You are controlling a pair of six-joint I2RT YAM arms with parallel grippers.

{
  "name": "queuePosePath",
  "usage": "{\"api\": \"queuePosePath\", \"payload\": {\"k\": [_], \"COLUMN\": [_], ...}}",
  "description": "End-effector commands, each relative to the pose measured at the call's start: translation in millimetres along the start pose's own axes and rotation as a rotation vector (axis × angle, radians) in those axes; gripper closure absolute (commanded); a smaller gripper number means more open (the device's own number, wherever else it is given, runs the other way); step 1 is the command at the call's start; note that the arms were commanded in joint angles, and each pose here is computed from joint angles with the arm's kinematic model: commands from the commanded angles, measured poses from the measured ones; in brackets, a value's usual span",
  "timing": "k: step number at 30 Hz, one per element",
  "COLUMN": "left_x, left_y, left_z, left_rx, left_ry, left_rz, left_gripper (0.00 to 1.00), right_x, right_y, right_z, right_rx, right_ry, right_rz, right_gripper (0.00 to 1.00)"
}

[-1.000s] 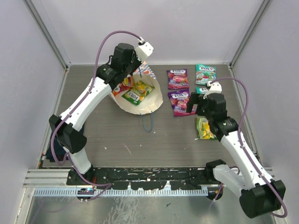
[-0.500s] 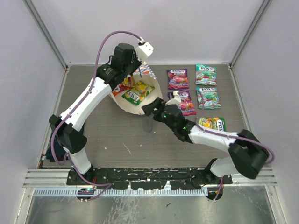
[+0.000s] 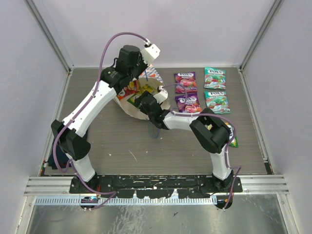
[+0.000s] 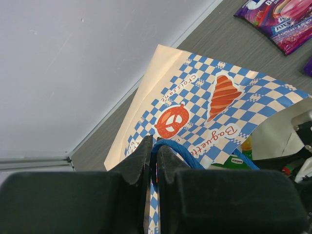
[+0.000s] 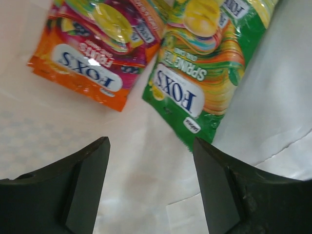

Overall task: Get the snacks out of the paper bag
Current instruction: Take out the snack from the paper bag.

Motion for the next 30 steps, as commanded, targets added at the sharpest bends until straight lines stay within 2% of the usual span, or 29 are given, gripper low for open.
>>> {"api": "queuePosePath", "payload": {"k": [1,10,25,30], "left_x": [11.8,11.0,11.4,11.9], "left_y": [-18.7,-17.1,-19.7,-22.0], "left_z": [-27.7,-27.5,-28.3,-28.7], "left_rx": [-0.115,-0.112,-0.117,-0.123], "left_ry": [-0.026,-0.027,-0.032,-0.034], "left_rz": [-0.027,-0.023,-0.021,-0.022], "left_gripper": [0.92,0.92,0.92,0.92], "right_x": [1.3,-12.1,-25.8,-22.7], "right_y": [9.0,7.4,39.9,51.5], "right_z": [-4.8,11.7,19.6,14.3], "right_rx": [-0.071,-0.099,-0.114,-0.163], "right_ry": [0.001,-0.036,-0.023,0.046], "right_rz": [0.118,0.287,0.346,0.279], "right_gripper": [0.25,0.28,0.29,0.33]}}
Point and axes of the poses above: each gripper's point midway between its finger pads, its own y axis out along the fingers, its own x axis along the line the jaws close on, z = x × y, the point moved 6 cm from there along -y, back along the fingers, and after that the axes turned 9 degrees about -y, right-handed, at the moved point
